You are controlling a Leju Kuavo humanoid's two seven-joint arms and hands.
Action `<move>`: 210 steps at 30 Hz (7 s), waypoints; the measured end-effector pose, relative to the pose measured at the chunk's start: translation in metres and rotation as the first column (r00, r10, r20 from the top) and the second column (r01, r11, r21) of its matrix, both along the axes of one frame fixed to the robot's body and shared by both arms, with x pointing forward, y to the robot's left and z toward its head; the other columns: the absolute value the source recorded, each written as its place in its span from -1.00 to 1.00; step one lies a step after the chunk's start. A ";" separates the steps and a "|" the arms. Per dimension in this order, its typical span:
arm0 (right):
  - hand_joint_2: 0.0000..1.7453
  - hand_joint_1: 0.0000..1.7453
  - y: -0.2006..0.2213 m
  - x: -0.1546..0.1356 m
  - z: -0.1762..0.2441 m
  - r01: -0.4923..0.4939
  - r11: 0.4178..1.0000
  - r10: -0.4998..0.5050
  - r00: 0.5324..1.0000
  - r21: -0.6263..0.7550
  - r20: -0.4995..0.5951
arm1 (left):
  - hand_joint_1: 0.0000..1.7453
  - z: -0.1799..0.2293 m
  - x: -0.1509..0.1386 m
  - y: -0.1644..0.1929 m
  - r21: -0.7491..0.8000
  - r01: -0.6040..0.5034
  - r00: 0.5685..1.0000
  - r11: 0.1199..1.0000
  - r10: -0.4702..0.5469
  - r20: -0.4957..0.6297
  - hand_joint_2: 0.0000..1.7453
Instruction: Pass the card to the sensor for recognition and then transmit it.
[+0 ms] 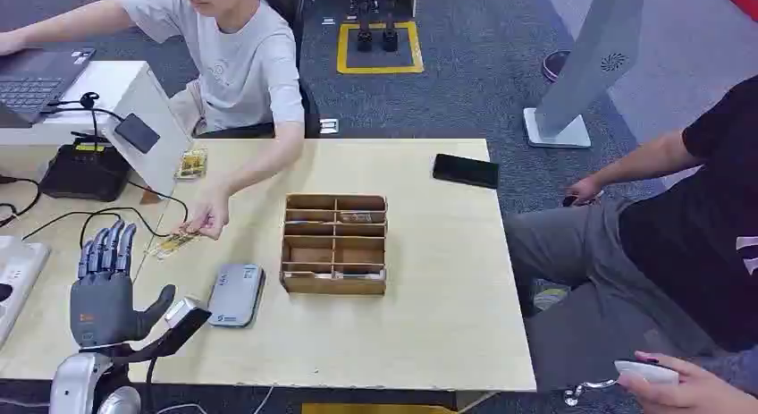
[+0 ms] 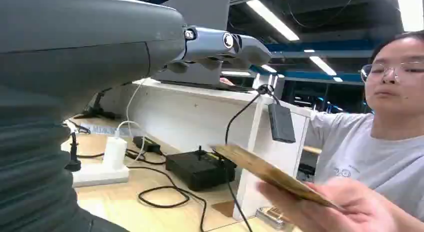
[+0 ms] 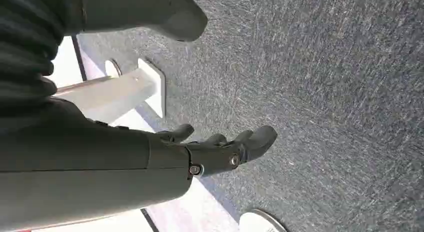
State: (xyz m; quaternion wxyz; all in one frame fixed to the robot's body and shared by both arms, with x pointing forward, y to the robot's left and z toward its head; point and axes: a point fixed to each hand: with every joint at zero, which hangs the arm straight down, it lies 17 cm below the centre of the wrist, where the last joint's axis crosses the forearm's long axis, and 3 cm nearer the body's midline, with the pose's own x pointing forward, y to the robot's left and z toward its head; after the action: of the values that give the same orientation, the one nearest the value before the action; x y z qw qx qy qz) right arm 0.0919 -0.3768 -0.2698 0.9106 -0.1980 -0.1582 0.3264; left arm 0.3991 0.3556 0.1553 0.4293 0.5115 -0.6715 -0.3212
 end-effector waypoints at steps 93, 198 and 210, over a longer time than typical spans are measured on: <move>1.00 -1.00 0.027 0.001 -0.002 -0.039 0.999 0.039 0.999 0.016 -0.002 | 1.00 -0.078 0.006 -0.060 -0.544 -0.020 0.964 0.839 -0.129 -0.234 1.00; 1.00 -1.00 0.051 0.049 0.004 -0.226 0.973 0.225 0.974 0.040 0.025 | 1.00 0.084 0.080 -0.059 -0.158 0.166 0.942 0.973 -0.110 0.317 1.00; 1.00 -1.00 0.051 0.048 0.003 -0.235 0.971 0.235 0.972 0.036 0.016 | 1.00 0.082 0.091 -0.064 -0.067 0.142 0.951 0.988 -0.117 0.288 1.00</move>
State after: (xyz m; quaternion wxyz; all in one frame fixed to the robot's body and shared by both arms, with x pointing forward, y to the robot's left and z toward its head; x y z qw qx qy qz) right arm 0.1398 -0.3259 -0.2663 0.8682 -0.1628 -0.1921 0.4276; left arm 0.4897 0.2918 0.2368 0.3287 0.4880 -0.7713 -0.2427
